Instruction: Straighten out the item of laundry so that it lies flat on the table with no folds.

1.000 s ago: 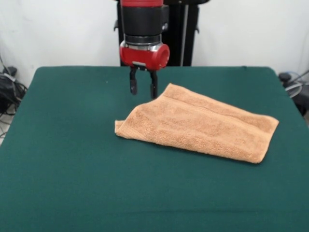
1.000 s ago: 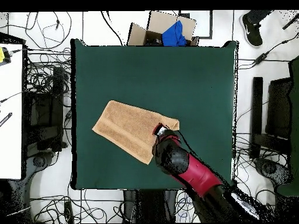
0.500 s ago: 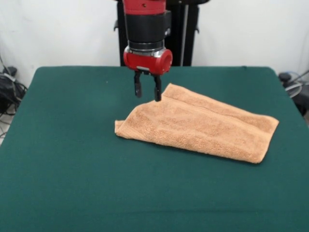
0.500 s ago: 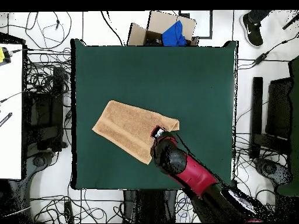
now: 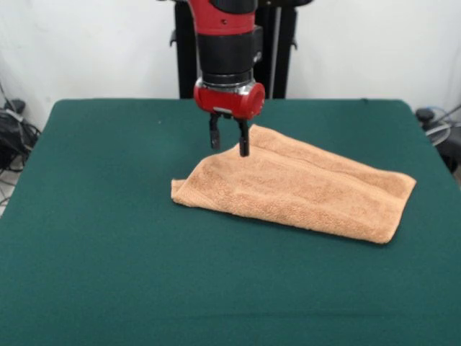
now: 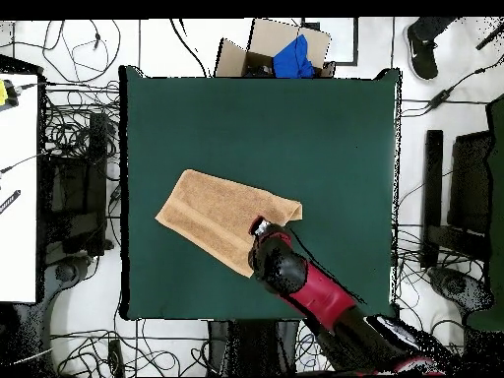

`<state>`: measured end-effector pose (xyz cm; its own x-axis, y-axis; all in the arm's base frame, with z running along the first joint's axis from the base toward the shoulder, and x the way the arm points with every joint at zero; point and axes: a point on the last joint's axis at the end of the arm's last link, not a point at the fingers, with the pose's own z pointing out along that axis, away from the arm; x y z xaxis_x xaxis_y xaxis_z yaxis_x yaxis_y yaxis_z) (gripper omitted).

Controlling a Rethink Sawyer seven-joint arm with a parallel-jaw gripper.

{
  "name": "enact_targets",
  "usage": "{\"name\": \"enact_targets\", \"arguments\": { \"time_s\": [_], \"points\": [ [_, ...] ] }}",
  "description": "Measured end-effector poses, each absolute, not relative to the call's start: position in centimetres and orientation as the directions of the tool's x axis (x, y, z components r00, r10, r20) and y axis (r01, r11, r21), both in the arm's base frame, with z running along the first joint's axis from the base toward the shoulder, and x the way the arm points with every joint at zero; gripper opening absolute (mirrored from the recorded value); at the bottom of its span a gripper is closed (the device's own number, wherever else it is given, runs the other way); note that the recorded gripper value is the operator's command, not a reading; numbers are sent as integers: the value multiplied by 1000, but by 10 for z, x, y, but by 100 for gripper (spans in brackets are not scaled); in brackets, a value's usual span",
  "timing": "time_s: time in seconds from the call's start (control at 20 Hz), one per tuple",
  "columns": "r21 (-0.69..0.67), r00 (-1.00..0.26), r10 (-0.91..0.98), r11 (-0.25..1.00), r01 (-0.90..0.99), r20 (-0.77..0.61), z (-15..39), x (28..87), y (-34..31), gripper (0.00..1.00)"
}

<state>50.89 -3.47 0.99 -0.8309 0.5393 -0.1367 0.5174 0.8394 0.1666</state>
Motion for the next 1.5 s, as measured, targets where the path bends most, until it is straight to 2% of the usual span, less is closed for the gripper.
{"name": "enact_targets", "arguments": {
  "time_s": [0.8,1.5],
  "points": [
    [151,-846,523,849,506,-102,-21,494,-24,100],
    [58,-860,485,874,482,-158,-36,505,-42,100]
  ]
}}
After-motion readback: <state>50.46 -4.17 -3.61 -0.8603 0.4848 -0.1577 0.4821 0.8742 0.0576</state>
